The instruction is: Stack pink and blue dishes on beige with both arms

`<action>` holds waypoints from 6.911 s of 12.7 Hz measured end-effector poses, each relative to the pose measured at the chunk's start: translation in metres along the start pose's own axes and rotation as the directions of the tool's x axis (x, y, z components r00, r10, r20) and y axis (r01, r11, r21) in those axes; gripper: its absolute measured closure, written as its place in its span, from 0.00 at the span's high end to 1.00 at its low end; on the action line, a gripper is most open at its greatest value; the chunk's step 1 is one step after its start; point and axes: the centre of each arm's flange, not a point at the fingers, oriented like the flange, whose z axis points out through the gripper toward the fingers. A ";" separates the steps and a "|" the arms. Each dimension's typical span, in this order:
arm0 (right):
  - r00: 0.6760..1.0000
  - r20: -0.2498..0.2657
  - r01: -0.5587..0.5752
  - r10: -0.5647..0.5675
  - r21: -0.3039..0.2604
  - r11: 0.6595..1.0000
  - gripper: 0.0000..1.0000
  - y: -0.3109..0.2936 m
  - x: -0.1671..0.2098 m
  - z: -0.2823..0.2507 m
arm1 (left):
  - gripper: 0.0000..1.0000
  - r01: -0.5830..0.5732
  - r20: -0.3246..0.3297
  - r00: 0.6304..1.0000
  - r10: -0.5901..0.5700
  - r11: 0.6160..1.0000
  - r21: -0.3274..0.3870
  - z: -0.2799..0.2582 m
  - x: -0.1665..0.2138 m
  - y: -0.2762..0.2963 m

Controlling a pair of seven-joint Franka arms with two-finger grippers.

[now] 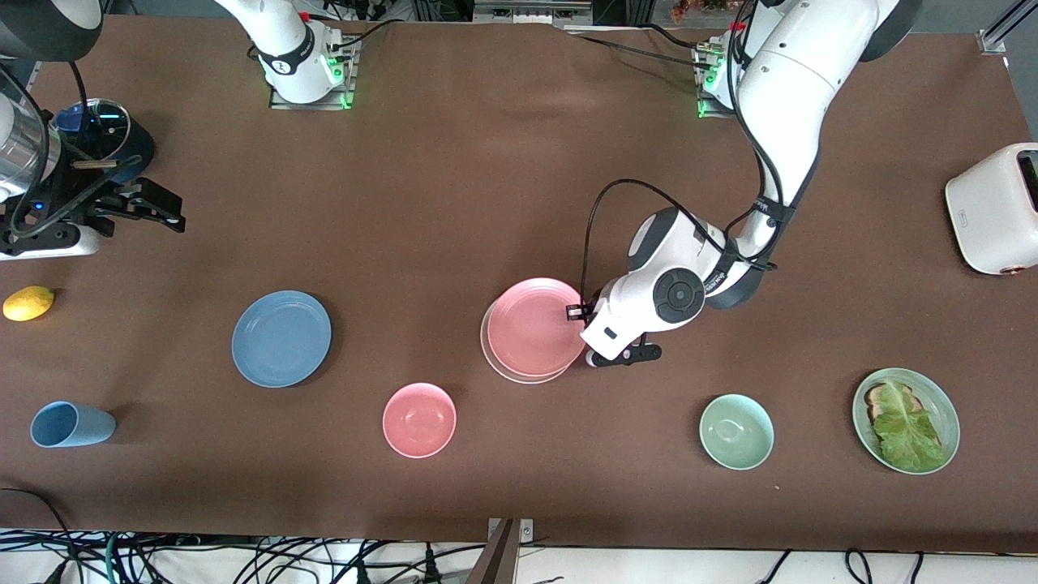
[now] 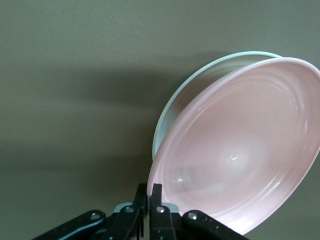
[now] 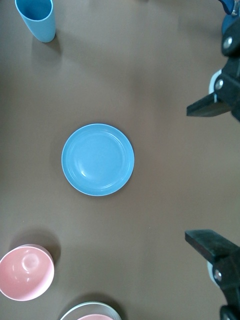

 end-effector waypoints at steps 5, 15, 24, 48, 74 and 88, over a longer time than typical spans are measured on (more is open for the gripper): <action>1.000 0.000 0.000 0.000 0.002 1.000 1.00 0.000 0.000 0.000 | 0.39 0.012 -0.017 1.000 -0.012 1.000 -0.005 -0.007 0.009 -0.005; 1.000 0.000 -0.002 0.002 0.002 1.000 1.00 0.001 0.000 0.000 | 1.00 0.071 -0.018 0.997 -0.071 0.997 0.007 -0.079 0.035 -0.060; 1.000 0.000 -0.004 0.004 0.002 1.000 1.00 0.002 0.000 0.000 | 1.00 0.076 0.045 0.995 -0.085 0.984 0.159 -0.143 0.050 -0.168; 1.000 0.002 -0.010 0.010 0.002 1.000 1.00 0.005 0.000 0.000 | 1.00 -0.200 -0.115 0.964 0.239 0.940 0.278 -0.386 -0.085 -0.255; 1.000 -0.018 -0.013 0.013 0.001 1.000 1.00 0.007 0.003 -0.001 | 1.00 -0.161 -0.123 0.971 0.203 0.944 0.288 -0.403 -0.119 -0.276; 0.999 0.031 -0.033 0.034 -0.019 0.999 1.00 0.023 0.032 0.060 | 1.00 -0.161 -0.107 0.974 0.198 0.944 0.287 -0.402 -0.121 -0.276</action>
